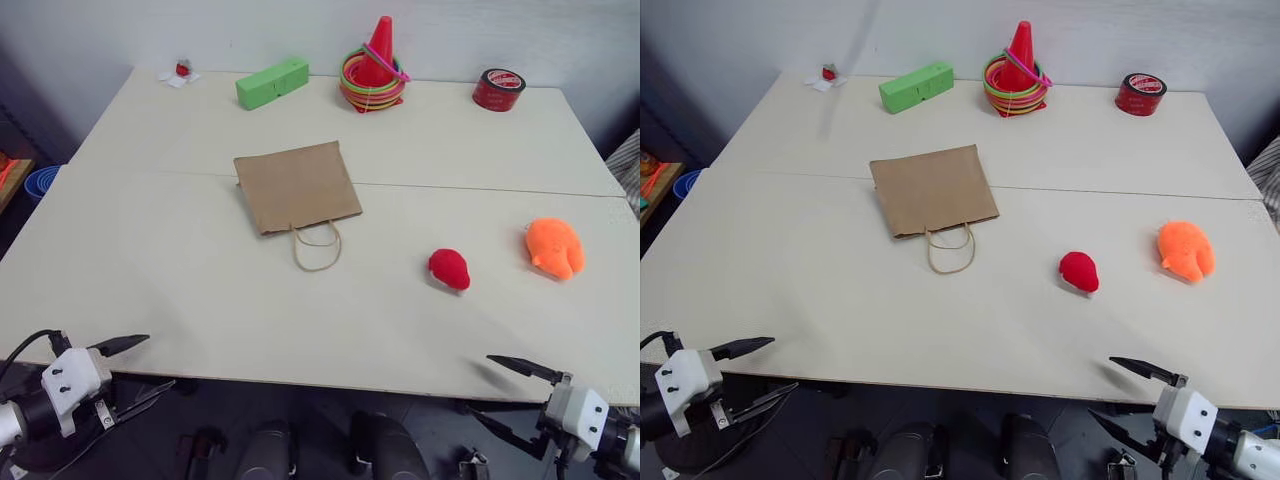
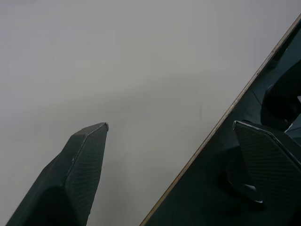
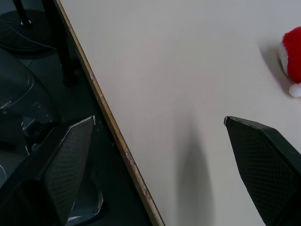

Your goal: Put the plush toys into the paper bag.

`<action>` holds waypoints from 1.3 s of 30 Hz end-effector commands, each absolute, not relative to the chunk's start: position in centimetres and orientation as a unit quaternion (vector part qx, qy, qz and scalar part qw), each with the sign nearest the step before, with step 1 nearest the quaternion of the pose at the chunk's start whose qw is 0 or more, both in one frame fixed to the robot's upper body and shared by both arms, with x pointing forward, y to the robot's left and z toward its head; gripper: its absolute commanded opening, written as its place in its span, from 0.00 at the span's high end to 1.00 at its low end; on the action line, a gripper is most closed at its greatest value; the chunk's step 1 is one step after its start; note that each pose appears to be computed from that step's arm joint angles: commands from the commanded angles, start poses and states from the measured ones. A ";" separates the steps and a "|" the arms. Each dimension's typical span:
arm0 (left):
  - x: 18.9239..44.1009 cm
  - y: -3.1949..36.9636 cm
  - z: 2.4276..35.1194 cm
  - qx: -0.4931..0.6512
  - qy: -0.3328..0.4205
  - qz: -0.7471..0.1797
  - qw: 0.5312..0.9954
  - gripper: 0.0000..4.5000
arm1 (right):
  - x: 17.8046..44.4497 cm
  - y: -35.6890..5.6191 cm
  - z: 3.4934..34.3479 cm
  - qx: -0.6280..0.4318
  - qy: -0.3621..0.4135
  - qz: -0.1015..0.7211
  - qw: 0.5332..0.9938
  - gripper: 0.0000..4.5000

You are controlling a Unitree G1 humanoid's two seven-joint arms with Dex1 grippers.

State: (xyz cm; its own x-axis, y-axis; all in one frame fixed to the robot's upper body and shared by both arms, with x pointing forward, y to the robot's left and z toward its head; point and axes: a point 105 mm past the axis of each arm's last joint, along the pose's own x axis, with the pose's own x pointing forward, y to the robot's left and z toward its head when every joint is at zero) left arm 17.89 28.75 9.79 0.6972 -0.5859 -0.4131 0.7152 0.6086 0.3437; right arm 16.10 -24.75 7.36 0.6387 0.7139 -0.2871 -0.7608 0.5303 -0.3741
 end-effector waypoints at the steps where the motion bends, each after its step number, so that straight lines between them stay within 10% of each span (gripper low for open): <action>1: 18.7 28.2 10.5 0.252 0.118 -0.394 0.876 0.01 | 16.8 -24.0 9.5 -0.213 0.002 0.405 0.889 0.00; 15: 34.2 13.6 16.4 0.306 -0.025 -0.492 0.815 0.01 | 21.6 -18.4 16.4 -0.157 -0.142 0.363 0.907 0.00; 28: 38.2 8.8 16.7 0.334 -0.062 -0.502 0.796 0.87 | 21.5 -17.1 16.4 -0.159 -0.125 0.364 0.909 0.00; 30: 38.6 9.1 18.0 0.343 -0.068 -0.510 0.786 1.00 | 21.7 -16.0 16.4 -0.151 -0.117 0.389 0.901 0.09; 39: 35.0 9.8 23.8 0.274 -0.111 -0.640 0.709 1.00 | 25.0 -8.4 17.0 -0.133 -0.091 0.494 0.854 0.76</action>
State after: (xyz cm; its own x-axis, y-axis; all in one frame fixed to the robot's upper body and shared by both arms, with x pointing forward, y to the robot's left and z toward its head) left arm 36.01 9.99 21.70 0.2193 -0.9453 -0.2413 0.8610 0.0711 0.5036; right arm 24.82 -9.48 17.23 0.5060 0.8619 0.0335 -0.8096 0.4880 -0.3261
